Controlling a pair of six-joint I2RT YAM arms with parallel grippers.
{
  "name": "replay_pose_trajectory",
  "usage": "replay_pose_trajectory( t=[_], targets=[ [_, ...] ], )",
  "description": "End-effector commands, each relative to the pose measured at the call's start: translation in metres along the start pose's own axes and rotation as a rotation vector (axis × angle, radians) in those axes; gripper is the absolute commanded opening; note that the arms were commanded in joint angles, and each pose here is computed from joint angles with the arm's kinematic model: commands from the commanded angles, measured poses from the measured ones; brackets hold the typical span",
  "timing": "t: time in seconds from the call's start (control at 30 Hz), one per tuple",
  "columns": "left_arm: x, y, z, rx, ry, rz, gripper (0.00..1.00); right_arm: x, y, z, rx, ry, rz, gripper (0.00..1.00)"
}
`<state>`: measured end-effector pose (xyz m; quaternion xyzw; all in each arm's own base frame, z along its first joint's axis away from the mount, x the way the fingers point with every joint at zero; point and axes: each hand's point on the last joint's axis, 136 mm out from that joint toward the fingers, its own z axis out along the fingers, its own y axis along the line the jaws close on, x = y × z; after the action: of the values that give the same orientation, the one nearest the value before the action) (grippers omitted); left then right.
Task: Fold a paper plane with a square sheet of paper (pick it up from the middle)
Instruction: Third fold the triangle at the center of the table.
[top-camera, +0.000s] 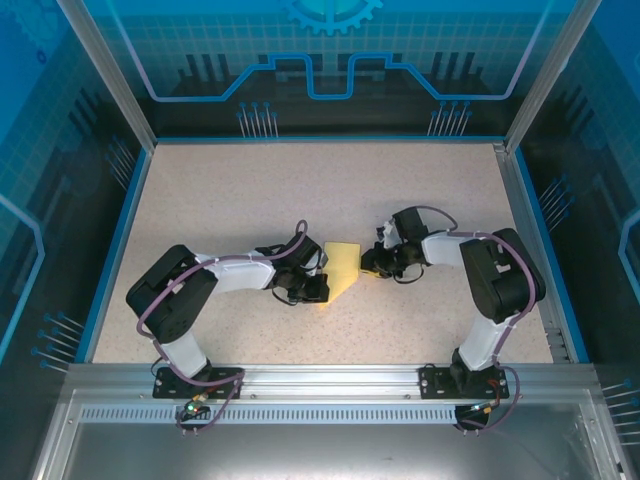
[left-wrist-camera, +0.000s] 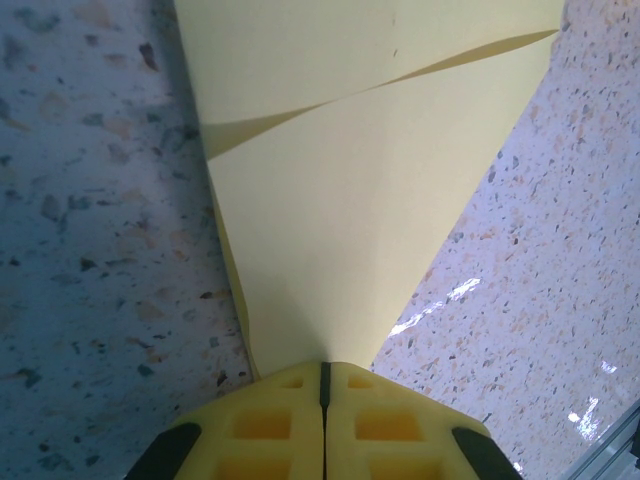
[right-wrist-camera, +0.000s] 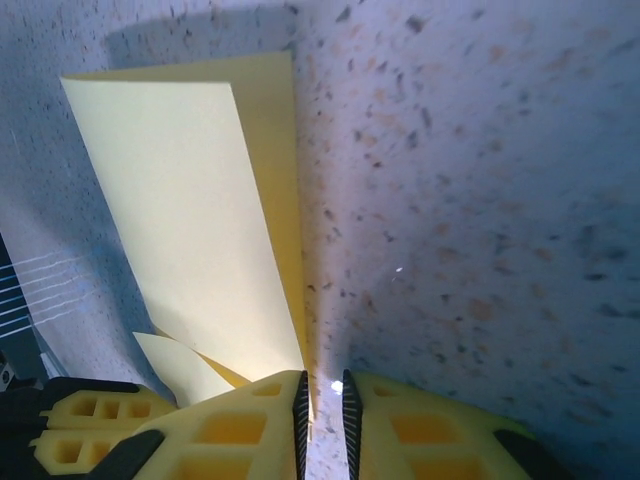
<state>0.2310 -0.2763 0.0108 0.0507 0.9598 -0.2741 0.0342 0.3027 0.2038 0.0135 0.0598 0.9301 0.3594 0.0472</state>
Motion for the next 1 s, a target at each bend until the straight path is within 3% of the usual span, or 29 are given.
replay_pose_trajectory(
  t=[0.0, 0.2, 0.4, 0.7, 0.97],
  targets=[
    [0.031, 0.045, 0.013, -0.155, 0.105, -0.056, 0.06, -0.012, 0.006, -0.018, 0.000, -0.054, -0.035, 0.21],
    [0.030, 0.043, 0.012, -0.150, 0.103, -0.056, 0.06, -0.002, 0.046, -0.024, -0.059, -0.062, -0.126, 0.24],
    [0.027, 0.038, 0.010, -0.136, 0.094, -0.048, 0.07, 0.024, 0.067, 0.007, -0.053, 0.023, -0.179, 0.23],
    [0.018, 0.023, 0.002, -0.093, 0.065, -0.040, 0.09, 0.041, 0.026, 0.050, 0.064, 0.111, -0.107, 0.15],
    [-0.009, -0.021, -0.031, 0.024, -0.042, -0.062, 0.15, 0.046, 0.011, 0.053, 0.120, 0.125, -0.099, 0.13]
  ],
)
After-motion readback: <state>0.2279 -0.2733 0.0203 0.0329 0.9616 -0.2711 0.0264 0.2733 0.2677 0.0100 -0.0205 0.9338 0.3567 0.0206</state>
